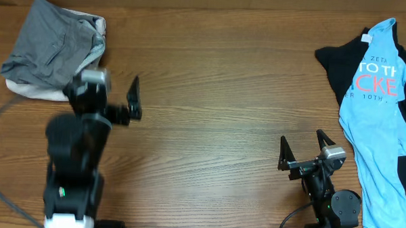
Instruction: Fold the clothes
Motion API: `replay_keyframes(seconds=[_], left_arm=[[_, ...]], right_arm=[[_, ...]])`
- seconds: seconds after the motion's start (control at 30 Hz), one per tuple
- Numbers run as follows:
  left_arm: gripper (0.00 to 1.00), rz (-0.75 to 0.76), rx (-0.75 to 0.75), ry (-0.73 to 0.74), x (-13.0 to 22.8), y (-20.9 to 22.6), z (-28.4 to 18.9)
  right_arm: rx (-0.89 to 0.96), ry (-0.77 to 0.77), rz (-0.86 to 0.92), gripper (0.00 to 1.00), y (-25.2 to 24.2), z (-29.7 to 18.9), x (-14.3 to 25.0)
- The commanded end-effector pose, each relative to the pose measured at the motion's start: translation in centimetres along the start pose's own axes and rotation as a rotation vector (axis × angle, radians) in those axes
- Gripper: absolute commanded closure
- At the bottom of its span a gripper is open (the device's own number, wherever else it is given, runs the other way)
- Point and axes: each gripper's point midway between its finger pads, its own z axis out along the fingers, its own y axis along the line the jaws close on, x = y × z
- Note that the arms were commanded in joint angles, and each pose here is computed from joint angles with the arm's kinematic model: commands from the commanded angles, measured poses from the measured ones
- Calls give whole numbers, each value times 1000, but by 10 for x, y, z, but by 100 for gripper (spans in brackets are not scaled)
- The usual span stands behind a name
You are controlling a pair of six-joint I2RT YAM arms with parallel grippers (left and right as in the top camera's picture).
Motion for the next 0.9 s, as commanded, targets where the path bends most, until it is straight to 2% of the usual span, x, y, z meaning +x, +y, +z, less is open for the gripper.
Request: replay_keyframes(seconds=[0.0, 0.17, 0.47, 0.77, 0.87], left_arm=[[0, -9, 4, -81, 23, -2, -26], [0, -15, -14, -137, 60, 2, -47], [0, -11, -44, -189, 98, 8, -57], [0, -9, -55, -171, 122, 10, -56], [0, -15, -61, -123, 134, 12, -54]], right_arm=[[-3, -4, -7, 0, 0, 0, 2], [-3, -4, -7, 0, 0, 0, 2], [-3, -4, -7, 0, 0, 0, 2], [-3, -4, -7, 0, 0, 0, 2], [-3, -4, -7, 0, 0, 0, 2]])
